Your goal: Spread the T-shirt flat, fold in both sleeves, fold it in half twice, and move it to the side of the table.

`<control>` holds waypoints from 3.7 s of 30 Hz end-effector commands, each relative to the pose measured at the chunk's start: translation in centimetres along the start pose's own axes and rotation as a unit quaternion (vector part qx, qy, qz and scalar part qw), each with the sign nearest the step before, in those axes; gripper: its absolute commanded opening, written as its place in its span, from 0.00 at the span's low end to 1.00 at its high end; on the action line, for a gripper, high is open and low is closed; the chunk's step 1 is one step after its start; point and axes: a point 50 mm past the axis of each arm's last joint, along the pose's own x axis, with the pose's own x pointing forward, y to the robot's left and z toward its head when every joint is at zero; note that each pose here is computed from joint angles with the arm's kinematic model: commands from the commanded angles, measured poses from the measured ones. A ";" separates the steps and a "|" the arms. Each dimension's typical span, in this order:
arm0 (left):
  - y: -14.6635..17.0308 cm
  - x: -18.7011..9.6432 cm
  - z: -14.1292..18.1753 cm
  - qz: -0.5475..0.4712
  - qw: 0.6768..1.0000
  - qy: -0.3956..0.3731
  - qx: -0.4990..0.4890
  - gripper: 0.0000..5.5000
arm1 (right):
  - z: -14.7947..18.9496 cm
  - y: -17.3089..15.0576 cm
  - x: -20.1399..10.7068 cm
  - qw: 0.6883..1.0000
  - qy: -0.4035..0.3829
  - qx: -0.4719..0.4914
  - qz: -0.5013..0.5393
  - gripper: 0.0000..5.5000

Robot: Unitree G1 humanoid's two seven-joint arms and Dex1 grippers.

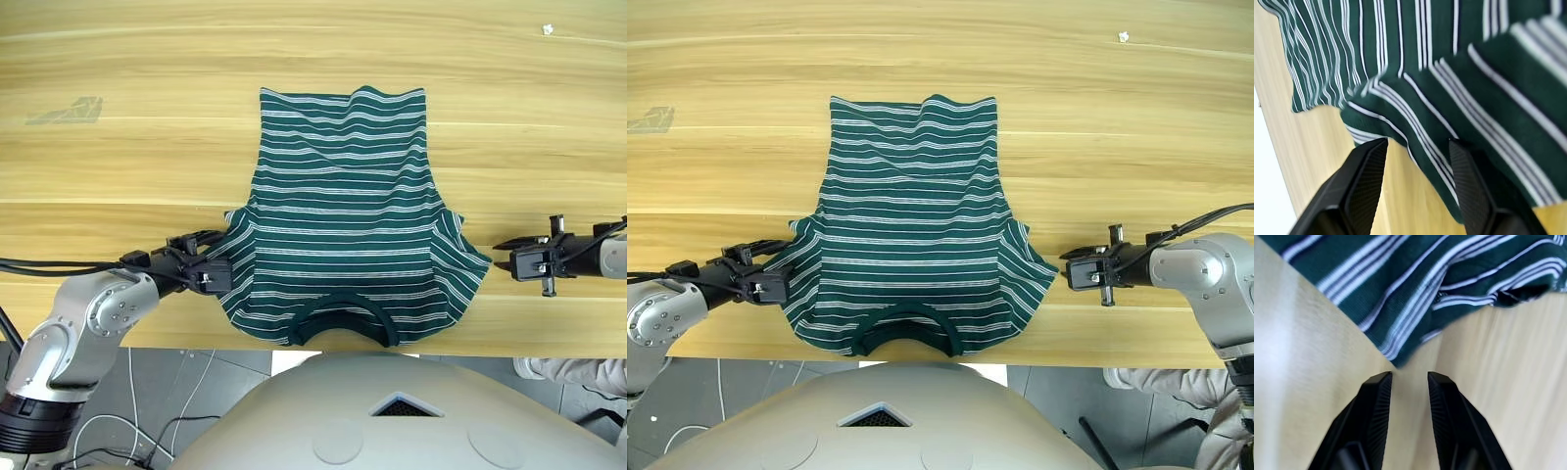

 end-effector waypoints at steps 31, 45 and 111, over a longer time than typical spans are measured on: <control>-10.2 0.2 1.8 0.384 0.436 0.040 -0.813 0.42 | 1.5 -11.3 -4.7 0.778 -0.166 0.124 -0.593 0.25; -10.3 1.8 1.7 0.353 0.450 -0.017 -0.820 0.42 | 1.5 -10.7 -4.0 0.784 -0.162 0.130 -0.585 0.25; -8.3 4.0 9.5 0.240 0.832 -0.154 -0.476 0.00 | 2.3 -11.1 -2.7 0.798 -0.176 0.127 -0.562 0.25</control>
